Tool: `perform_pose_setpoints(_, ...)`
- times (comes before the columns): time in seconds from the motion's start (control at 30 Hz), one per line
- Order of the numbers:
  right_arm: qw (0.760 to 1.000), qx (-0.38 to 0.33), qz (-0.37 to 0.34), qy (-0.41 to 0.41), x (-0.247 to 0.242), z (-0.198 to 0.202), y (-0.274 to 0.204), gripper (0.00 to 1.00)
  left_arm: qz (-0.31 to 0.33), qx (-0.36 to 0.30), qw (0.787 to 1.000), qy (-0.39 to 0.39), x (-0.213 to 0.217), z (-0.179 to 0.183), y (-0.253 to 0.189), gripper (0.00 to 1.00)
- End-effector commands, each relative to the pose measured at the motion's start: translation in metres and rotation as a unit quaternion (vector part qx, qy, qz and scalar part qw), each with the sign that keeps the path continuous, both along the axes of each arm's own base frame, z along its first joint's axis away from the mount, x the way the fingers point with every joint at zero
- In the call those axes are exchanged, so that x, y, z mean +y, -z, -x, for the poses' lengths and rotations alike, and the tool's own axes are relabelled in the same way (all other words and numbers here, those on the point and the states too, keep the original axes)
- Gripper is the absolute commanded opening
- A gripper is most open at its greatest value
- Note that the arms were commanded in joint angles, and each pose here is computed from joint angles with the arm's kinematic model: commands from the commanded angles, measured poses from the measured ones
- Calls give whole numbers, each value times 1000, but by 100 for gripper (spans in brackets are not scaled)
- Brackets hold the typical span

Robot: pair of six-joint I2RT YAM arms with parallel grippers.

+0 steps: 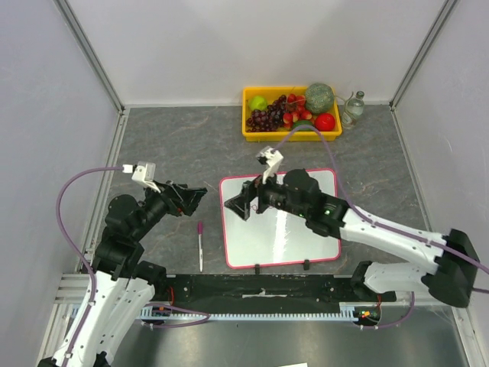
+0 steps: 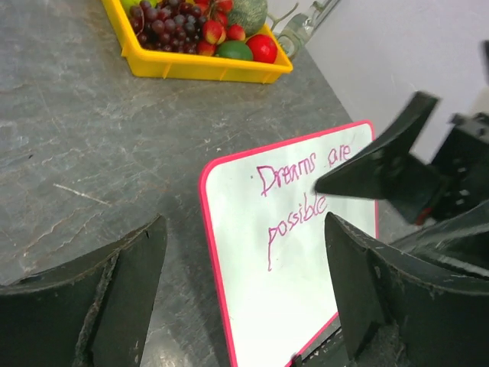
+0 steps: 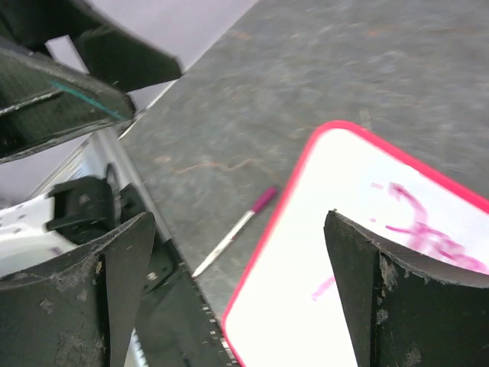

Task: Write a sentence on the whiteboard
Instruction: Reset both arms

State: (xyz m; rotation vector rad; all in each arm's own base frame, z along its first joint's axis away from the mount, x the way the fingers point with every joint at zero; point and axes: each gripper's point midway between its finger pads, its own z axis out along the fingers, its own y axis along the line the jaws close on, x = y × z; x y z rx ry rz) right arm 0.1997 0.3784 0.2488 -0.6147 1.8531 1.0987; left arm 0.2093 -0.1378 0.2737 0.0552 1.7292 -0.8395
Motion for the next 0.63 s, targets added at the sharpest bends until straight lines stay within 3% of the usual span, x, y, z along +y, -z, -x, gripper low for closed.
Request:
perform_pose_setpoints(0.0, 989, -53, 26, 139, -64, -33, 3, 98, -5, 0, 1000, -22, 4, -11, 8, 89)
perform_pose_setpoints(0.13, 965, -72, 54, 246, -128, -43, 7, 98, -16, 35, 997, -63, 13, -26, 27, 93)
perform_pose_setpoints(0.3, 920, -99, 102, 366, -198, -54, 11, 98, -28, 87, 993, -75, 12, -42, 50, 94)
perform_pose_setpoints(0.47, 891, -121, 144, 412, -236, -66, 12, 98, -33, 108, 989, -94, 13, -56, 63, 94)
perform_pose_setpoints(0.6, 864, -98, 175, 462, -281, -94, 29, 98, -47, 94, 988, -112, 18, -67, 74, 93)
